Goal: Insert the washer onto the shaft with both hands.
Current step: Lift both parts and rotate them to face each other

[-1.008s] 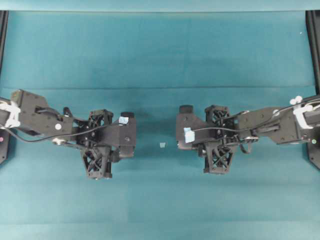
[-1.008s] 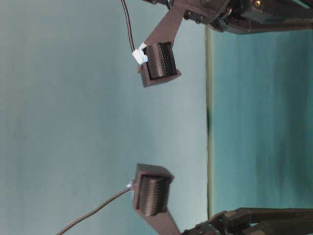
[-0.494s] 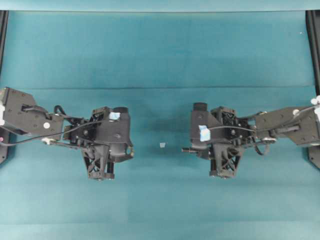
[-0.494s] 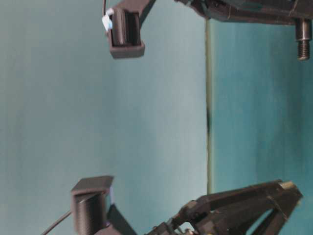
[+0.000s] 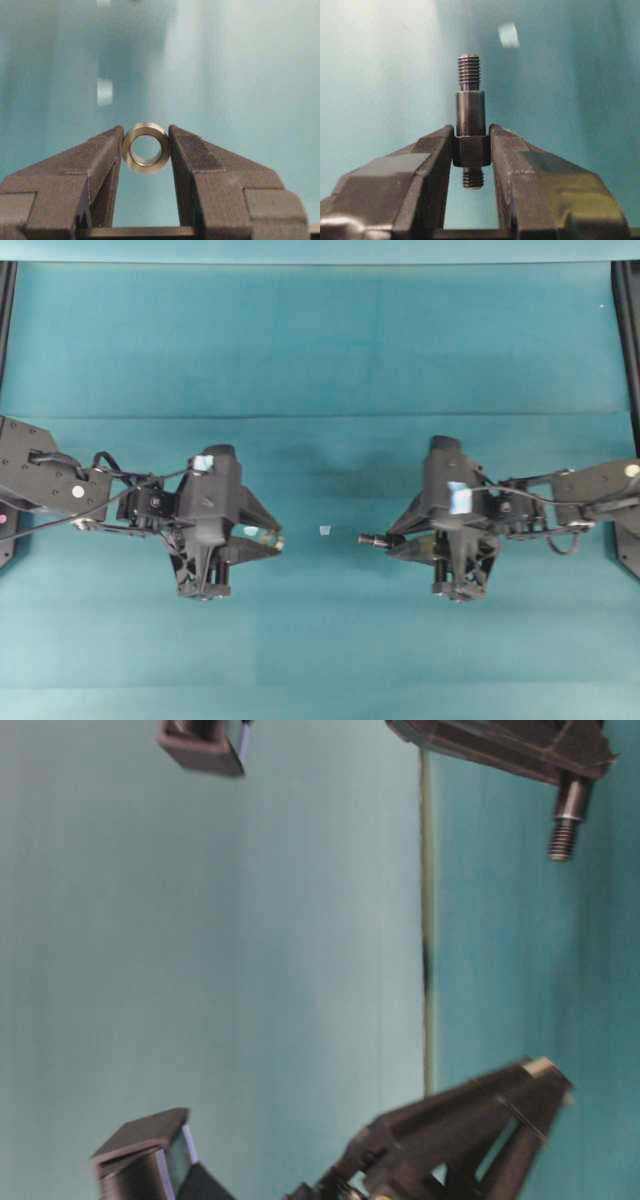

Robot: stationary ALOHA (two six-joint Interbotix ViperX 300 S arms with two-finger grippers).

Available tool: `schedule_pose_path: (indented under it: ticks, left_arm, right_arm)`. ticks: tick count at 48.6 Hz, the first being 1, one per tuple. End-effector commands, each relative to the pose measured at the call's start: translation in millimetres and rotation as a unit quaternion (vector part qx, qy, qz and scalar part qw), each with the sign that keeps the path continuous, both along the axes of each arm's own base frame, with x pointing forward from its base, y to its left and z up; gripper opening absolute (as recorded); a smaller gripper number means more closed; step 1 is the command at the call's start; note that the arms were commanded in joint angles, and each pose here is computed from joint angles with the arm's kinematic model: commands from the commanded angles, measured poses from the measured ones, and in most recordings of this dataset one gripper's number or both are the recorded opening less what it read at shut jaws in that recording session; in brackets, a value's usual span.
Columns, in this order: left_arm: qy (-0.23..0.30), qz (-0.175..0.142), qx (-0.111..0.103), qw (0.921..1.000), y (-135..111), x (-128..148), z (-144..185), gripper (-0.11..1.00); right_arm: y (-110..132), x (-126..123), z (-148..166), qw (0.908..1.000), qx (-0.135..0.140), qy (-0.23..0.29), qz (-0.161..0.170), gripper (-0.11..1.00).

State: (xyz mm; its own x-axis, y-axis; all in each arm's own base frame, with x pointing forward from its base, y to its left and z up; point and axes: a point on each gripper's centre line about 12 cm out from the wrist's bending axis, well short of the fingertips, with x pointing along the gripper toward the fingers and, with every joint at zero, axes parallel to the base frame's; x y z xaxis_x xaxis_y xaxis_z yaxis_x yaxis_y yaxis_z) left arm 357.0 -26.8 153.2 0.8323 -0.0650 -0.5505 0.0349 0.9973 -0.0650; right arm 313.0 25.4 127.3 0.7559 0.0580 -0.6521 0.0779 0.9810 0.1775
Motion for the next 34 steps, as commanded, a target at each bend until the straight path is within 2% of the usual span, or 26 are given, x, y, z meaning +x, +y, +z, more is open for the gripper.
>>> schedule_pose_path:
  ticks: [1, 20, 34]
  left_arm:
    - [-0.053, -0.001, -0.006, 0.9986, -1.1, 3.8, 14.3, 0.35]
    - [-0.131, 0.004, -0.026, 0.9911, -2.0, 11.0, 24.1, 0.36]
    - [-0.137, 0.006, -0.036, 0.9899, -4.0, 20.9, 21.8, 0.36]
  right_arm:
    - [2.6, -0.5, 11.2, 0.9993, 0.008, -0.036, -0.001, 0.0]
    - [6.2, -3.9, 16.5, 0.9969, 0.012, -0.077, 0.005, 0.0]
    - [6.7, -1.7, 19.3, 0.9955, 0.013, -0.094, 0.005, 0.0]
